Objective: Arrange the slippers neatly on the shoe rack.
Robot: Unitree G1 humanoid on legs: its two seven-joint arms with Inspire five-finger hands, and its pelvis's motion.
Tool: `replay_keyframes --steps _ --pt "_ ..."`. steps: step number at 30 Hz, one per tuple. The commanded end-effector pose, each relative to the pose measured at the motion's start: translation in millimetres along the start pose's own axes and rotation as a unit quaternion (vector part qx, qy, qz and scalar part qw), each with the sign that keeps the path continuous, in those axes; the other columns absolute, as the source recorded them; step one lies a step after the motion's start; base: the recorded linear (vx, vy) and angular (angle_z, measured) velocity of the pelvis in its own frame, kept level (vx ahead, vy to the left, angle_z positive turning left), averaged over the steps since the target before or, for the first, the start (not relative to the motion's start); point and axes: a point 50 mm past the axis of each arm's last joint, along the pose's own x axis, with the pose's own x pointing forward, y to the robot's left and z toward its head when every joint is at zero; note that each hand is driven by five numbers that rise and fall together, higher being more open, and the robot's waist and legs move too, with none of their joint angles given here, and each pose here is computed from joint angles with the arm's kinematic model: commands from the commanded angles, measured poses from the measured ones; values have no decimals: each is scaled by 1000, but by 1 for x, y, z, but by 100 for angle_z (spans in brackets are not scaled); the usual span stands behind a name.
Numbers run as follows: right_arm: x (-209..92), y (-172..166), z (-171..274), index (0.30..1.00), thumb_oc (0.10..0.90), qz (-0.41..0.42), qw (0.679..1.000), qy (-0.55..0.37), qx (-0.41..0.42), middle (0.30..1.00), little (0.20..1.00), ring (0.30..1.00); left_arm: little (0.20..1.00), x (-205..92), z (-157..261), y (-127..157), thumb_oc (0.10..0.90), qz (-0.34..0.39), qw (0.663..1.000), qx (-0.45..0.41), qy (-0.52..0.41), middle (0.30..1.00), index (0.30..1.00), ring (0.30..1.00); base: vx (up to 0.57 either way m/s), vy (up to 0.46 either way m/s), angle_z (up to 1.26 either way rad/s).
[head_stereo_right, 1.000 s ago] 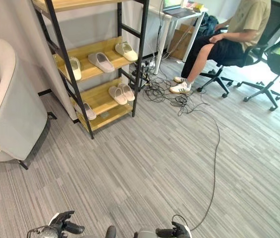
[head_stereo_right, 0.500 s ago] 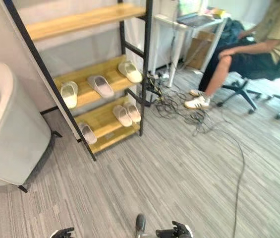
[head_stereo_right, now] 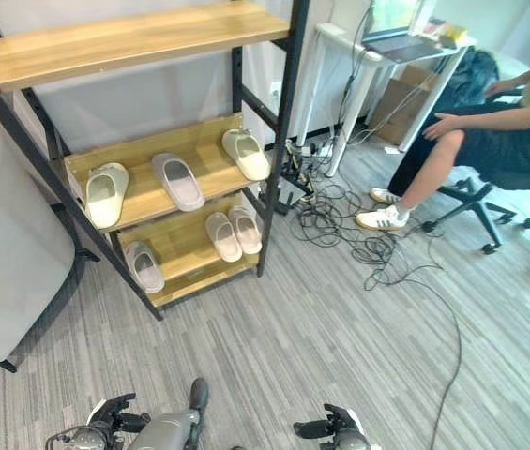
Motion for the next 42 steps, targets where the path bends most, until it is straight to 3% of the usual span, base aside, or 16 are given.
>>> replay_keyframes --steps 1,8,23,32,42 --pt "0 -11 6 900 800 -19 999 -28 4 900 900 900 900 1 5 -4 800 -11 1000 27 -11 900 900 900 214 107 -4" --pt "-1 -3 6 900 800 -2 1000 -30 -2 900 900 900 900 2 7 7 800 -1 1000 22 -11 900 900 900 232 86 55" --pt "-1 -5 0 900 800 1 1000 -23 -9 900 900 900 900 0 0 -2 800 -14 999 45 3 900 900 900 201 -147 65" --pt "-1 -16 5 900 800 -21 999 -36 3 900 900 900 900 4 31 -15 800 -30 996 68 -45 900 900 900 6 -149 53" --pt "-1 -8 3 900 800 -5 999 -35 -10 900 900 900 900 1 7 -10 800 -27 998 63 -6 900 900 900 -18 31 16"
